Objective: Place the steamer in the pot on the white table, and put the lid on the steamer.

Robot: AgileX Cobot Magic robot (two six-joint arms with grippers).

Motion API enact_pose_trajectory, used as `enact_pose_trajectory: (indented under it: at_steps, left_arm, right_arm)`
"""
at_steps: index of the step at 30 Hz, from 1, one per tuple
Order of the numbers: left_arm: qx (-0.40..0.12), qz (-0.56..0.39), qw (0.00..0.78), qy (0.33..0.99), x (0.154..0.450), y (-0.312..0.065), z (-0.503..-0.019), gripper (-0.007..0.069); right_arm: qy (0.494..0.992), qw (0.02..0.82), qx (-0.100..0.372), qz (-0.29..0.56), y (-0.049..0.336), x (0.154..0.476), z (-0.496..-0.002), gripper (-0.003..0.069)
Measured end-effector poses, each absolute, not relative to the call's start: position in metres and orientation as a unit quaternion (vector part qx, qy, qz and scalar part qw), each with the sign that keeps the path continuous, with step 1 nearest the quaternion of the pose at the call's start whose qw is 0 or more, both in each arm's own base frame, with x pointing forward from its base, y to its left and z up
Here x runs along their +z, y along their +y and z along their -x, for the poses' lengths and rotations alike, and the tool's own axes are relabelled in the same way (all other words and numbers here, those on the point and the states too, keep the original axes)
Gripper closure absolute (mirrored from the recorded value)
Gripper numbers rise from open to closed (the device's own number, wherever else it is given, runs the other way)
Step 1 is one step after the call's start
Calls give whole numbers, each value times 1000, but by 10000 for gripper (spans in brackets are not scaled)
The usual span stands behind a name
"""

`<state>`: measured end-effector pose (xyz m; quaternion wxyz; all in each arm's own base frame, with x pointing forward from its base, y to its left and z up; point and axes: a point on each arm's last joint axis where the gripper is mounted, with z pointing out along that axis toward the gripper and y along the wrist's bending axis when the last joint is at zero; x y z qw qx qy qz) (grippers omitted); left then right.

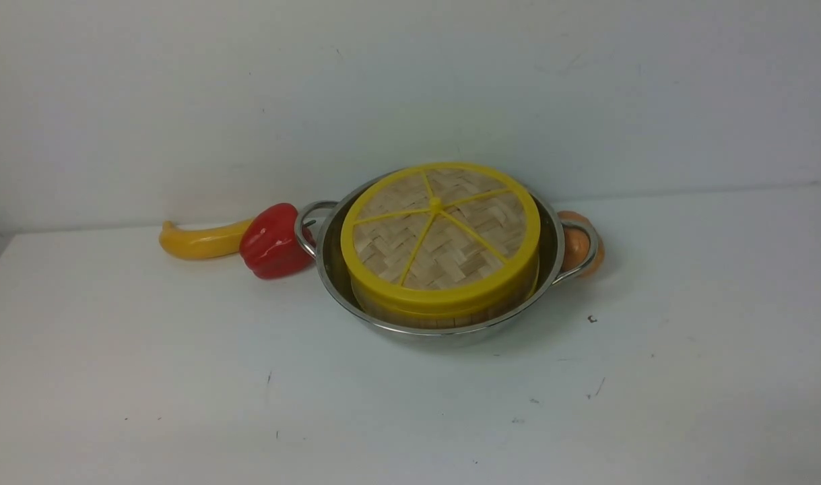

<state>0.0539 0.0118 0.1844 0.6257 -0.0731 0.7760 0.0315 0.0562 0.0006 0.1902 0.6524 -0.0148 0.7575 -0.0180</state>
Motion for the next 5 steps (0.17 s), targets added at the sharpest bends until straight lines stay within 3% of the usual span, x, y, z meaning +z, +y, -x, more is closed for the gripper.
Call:
enact_pose_trajectory:
  at_steps: [5]
  left_arm:
    - [31, 73, 626, 776, 184, 12, -54, 459]
  right_arm:
    - [758, 652, -18, 15, 1, 190, -56, 417]
